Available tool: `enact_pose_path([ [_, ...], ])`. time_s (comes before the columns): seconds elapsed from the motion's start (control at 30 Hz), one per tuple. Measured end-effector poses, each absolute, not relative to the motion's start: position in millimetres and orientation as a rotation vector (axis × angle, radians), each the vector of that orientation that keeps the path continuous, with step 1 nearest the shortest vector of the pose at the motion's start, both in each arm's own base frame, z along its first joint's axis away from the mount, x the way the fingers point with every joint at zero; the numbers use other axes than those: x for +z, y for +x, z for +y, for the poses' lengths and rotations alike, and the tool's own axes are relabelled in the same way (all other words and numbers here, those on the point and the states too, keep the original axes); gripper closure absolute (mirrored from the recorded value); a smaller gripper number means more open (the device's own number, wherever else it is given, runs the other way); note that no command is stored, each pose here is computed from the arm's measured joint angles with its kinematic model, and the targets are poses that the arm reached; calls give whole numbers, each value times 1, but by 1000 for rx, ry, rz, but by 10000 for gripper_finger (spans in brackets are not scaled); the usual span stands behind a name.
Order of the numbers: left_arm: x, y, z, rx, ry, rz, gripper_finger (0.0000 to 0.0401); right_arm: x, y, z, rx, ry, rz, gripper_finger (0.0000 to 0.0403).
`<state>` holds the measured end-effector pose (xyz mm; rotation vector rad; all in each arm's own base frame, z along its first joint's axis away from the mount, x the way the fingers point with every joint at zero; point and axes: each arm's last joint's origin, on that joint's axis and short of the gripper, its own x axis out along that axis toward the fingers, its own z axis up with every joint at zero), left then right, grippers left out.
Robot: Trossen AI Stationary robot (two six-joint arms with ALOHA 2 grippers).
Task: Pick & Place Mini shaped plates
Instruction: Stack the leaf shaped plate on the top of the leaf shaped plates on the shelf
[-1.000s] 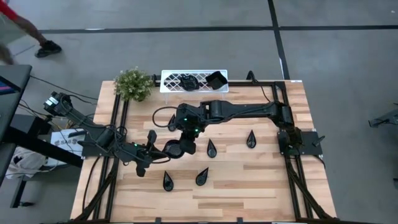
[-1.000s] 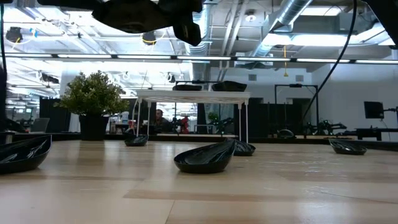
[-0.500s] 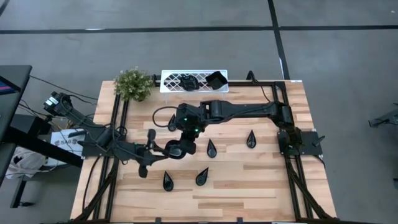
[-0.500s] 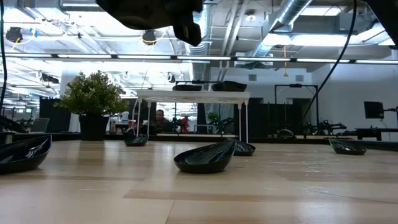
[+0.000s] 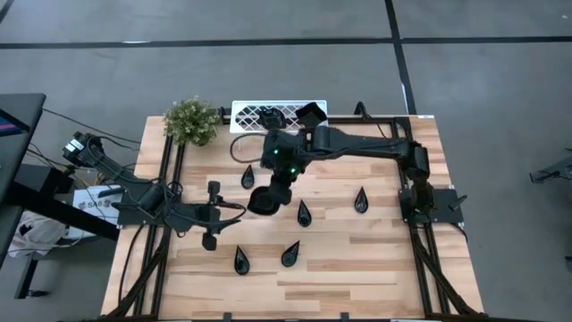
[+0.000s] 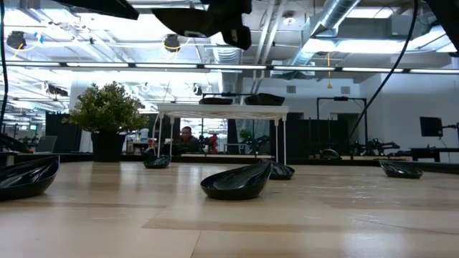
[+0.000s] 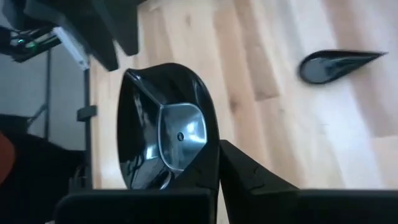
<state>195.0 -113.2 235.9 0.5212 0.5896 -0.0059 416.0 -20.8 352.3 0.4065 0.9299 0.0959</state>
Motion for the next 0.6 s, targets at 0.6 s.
enact_pose_path([
  [0.6, 215, 180, -99, 289, -18, 545, 238, 419, 358, -83, -204, 242, 708, 403],
])
